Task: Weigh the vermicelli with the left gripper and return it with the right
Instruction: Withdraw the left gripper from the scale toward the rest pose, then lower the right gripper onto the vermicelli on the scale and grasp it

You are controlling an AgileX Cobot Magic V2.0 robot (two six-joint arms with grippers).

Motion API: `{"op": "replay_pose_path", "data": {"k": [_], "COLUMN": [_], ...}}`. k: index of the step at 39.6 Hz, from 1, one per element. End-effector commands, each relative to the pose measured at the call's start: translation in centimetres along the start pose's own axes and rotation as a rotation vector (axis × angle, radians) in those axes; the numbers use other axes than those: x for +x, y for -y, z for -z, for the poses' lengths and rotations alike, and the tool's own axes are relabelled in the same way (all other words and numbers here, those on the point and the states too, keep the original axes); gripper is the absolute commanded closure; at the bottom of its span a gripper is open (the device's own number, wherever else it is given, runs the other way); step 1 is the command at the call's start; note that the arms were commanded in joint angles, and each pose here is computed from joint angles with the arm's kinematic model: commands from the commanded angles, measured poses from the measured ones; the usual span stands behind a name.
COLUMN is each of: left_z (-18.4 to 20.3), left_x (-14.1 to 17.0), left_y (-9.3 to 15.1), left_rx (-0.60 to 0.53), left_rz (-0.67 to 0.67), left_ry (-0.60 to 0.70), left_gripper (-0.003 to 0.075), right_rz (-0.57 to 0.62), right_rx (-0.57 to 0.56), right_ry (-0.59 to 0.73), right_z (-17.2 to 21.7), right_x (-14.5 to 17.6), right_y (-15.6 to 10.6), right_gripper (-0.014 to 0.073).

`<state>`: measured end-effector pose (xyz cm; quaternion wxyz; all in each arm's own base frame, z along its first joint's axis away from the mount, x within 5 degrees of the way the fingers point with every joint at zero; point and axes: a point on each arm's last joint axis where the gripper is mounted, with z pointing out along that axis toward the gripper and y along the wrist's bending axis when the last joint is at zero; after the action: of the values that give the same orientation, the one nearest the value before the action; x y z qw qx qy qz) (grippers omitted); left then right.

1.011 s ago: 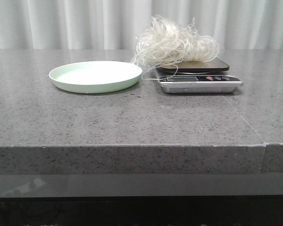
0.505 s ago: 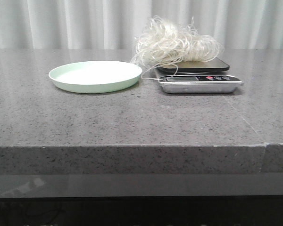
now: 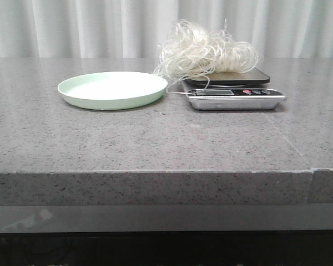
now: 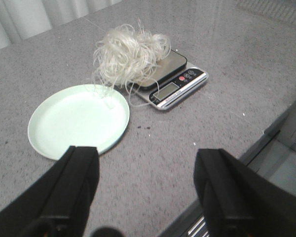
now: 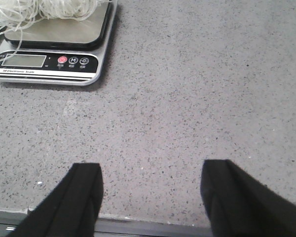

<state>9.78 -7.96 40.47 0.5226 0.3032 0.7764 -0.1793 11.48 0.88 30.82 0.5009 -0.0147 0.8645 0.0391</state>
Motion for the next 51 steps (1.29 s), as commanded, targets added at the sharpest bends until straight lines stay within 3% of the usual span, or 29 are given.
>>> {"op": "replay_pose_path", "data": {"k": [1, 8, 20, 35, 51], "left_z": [1.8, 3.5, 4.1, 4.1, 4.1], "left_x": [0.5, 2.6, 2.7, 2.7, 2.7], "left_y": [0.2, 0.4, 0.4, 0.4, 0.4], "left_rx": [0.000, -0.003, -0.004, -0.004, -0.004], "left_rz": [0.010, 0.009, 0.008, 0.008, 0.008], "left_ry": [0.127, 0.172, 0.190, 0.190, 0.190], "left_gripper": [0.0231, 0.0231, 0.0231, 0.0231, 0.0231], "right_rz": [0.007, 0.005, -0.005, 0.038, 0.144], "right_rx": [0.008, 0.006, -0.001, -0.082, -0.235], "right_ry": [0.077, 0.076, 0.082, -0.033, -0.053], "right_z": [0.2, 0.2, 0.0, -4.8, -12.0], "right_x": [-1.4, -1.4, -2.2, -9.0, -15.7], "right_y": [0.1, 0.0, 0.0, -1.9, -8.0], "right_gripper": [0.0050, 0.0050, 0.0050, 0.0050, 0.0050]}}
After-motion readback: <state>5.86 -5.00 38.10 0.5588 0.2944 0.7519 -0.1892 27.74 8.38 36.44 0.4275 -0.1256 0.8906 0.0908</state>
